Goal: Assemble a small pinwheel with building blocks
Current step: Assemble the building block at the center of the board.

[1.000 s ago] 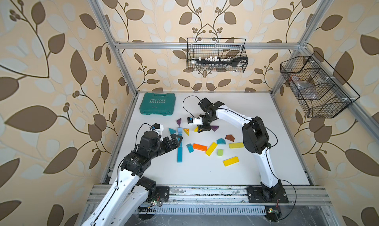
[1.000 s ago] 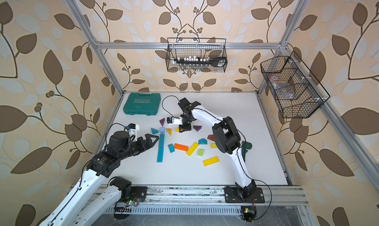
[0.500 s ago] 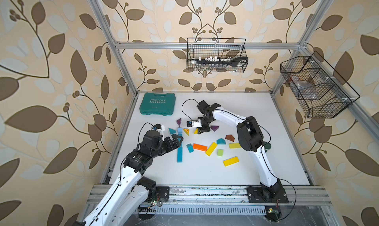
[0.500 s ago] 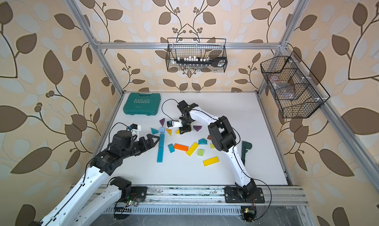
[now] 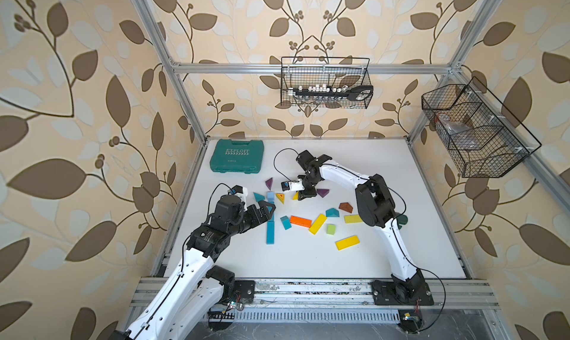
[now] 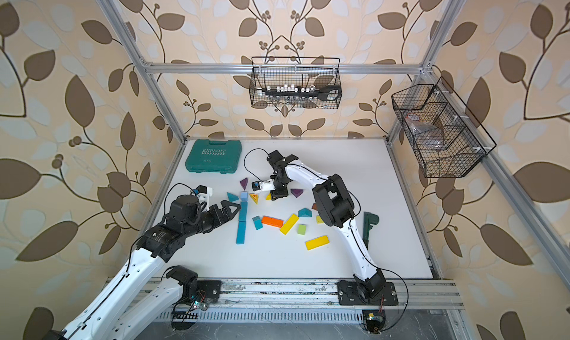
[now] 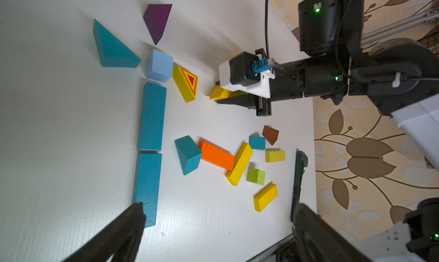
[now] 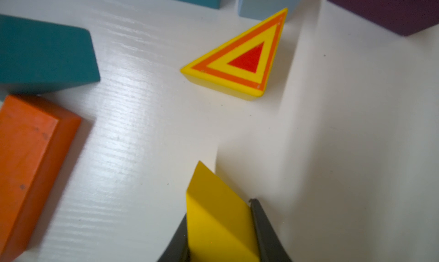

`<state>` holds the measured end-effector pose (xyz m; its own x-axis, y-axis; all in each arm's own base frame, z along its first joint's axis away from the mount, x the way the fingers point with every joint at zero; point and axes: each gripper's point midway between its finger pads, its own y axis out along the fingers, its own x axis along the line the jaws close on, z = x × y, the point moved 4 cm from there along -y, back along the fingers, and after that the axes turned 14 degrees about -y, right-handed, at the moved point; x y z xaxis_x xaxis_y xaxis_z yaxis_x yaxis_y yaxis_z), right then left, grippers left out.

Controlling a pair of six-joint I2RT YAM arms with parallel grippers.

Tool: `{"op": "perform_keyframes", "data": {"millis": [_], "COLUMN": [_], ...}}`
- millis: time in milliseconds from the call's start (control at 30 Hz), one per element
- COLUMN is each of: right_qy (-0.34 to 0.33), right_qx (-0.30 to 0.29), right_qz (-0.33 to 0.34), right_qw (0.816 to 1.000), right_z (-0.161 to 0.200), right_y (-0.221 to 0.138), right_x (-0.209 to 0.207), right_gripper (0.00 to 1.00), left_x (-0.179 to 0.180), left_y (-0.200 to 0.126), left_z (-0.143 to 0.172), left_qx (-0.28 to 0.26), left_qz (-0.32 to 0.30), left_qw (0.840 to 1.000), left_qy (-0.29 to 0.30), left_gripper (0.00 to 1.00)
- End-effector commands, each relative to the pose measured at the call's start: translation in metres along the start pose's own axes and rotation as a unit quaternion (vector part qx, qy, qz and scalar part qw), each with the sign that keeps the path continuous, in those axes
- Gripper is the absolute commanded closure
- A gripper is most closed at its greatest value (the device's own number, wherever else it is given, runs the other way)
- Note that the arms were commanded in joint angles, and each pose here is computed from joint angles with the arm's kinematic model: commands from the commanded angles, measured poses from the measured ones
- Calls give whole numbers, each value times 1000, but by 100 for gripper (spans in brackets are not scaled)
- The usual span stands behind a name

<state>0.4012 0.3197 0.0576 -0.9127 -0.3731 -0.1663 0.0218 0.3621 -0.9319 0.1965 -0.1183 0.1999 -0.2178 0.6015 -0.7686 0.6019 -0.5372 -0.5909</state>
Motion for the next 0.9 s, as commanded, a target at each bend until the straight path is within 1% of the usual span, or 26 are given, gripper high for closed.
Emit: {"op": "perform_keyframes", "data": {"millis": [0,167,200,233,300,367,500,567,667,767,867], "right_qy": [-4,-2,-2,-1,1,1,-5,-6,-6,-1,18], "right_qx": [8,17,16,17,16,14,16,16,12,-6,-37], "right_qz": [-18,-20,-18,-17,-14,-7,3,7,17,33,63], "right_qw": [1000,1000,1000,1000,1000,1000,1000,1000,1000,999,997], "right_z": [5,8,7,7,6,3,0,-1,-6,-24,-46], "right_y": [9,11,10,9,5,-1,-10,-15,-23,-47,-88], "right_x": [3,3,2,1,-1,-4,-7,-8,-11,-15,-18], "right_gripper": [99,88,84,76,69,65,61,54,52,51,47], "left_x": [-4,-5,-5,-5,-5,-5,-5,-5,-4,-5,-3], "left_y": [0,-1,-1,-1,-1,-2,-3,-4,-6,-9,-11], "left_z": [-3,-4,-4,-4,-4,-4,-4,-4,-4,-3,-3], "left_qx": [-3,-4,-4,-4,-4,-6,-6,-7,-9,-9,-12], "left_qz": [13,14,14,14,14,14,15,15,16,18,12], "left_qw": [1000,1000,1000,1000,1000,1000,1000,1000,1000,1000,1000], "left_qy": [9,9,9,9,9,9,7,7,8,8,11], "left_gripper": [1,1,1,1,1,1,1,1,1,1,1]}}
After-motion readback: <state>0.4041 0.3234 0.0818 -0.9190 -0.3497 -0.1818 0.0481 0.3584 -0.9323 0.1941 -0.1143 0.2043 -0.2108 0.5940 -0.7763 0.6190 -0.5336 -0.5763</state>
